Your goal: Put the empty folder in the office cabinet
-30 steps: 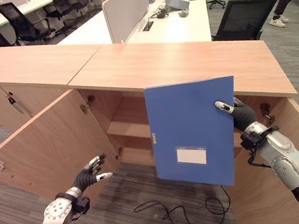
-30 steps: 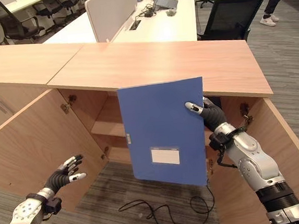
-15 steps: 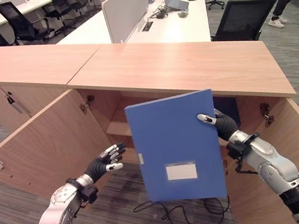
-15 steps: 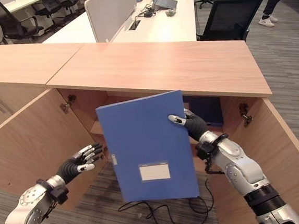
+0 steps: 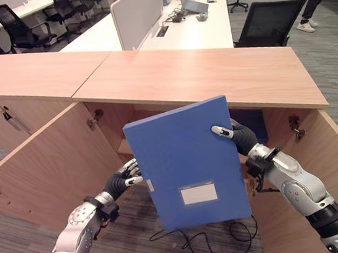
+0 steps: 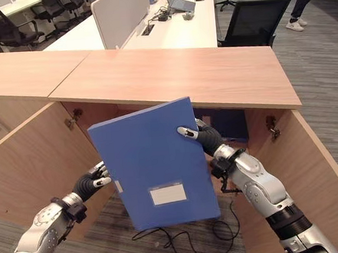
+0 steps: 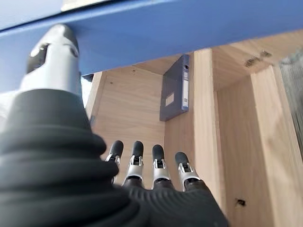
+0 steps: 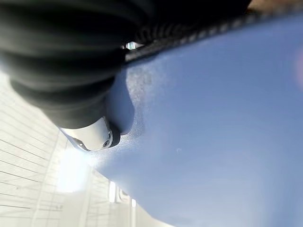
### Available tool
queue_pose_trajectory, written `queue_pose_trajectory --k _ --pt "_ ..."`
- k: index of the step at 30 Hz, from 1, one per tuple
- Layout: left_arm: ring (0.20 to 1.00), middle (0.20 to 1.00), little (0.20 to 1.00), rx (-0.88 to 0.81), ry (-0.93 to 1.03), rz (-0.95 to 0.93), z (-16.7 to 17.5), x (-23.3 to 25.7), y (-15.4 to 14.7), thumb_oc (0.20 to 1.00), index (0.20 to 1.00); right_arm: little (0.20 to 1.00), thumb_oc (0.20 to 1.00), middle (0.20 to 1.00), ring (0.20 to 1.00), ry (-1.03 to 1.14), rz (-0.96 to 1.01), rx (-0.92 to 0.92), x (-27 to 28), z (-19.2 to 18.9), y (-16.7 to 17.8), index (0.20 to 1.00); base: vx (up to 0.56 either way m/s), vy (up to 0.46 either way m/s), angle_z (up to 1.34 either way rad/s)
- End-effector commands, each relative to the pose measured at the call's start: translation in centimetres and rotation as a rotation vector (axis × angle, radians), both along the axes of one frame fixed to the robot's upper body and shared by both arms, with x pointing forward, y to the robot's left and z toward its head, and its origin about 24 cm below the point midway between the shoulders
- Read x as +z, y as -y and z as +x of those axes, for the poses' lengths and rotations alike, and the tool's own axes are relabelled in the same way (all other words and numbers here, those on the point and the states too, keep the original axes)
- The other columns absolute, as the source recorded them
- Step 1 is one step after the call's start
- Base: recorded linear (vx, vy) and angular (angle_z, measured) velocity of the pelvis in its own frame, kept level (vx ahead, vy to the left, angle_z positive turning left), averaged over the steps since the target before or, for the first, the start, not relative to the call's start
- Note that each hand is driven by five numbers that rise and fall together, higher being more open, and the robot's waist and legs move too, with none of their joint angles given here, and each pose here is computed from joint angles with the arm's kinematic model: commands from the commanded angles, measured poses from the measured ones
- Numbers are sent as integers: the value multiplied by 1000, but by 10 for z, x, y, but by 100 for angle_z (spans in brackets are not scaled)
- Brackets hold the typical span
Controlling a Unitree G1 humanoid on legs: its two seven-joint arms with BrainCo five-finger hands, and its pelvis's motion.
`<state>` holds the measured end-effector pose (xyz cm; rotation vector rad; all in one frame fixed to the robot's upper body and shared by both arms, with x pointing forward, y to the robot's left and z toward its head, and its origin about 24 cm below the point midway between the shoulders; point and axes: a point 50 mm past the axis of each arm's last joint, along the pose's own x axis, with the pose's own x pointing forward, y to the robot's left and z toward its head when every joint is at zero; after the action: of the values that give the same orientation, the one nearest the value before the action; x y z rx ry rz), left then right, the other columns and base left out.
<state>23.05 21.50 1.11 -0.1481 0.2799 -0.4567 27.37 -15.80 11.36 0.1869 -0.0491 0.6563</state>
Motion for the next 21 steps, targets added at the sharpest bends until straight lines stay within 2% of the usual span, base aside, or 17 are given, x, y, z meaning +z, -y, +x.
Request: queue_pose_trajectory --k 1,11,21 --pt "1000 1000 1000 -104 118 -55 27 23 34 1000 1000 200 200 200 200 136 200 241 38 -2 -58 200 0 0 0" --pt "1000 1000 1000 -136 87 -119 27 19 53 1000 1000 200 200 200 200 153 171 245 41 3 -67 200 0 0 0" --pt "1000 1000 1000 -221 78 -230 14 25 68 1000 1000 200 200 200 200 170 5 85 31 22 -36 200 0 -1 1"
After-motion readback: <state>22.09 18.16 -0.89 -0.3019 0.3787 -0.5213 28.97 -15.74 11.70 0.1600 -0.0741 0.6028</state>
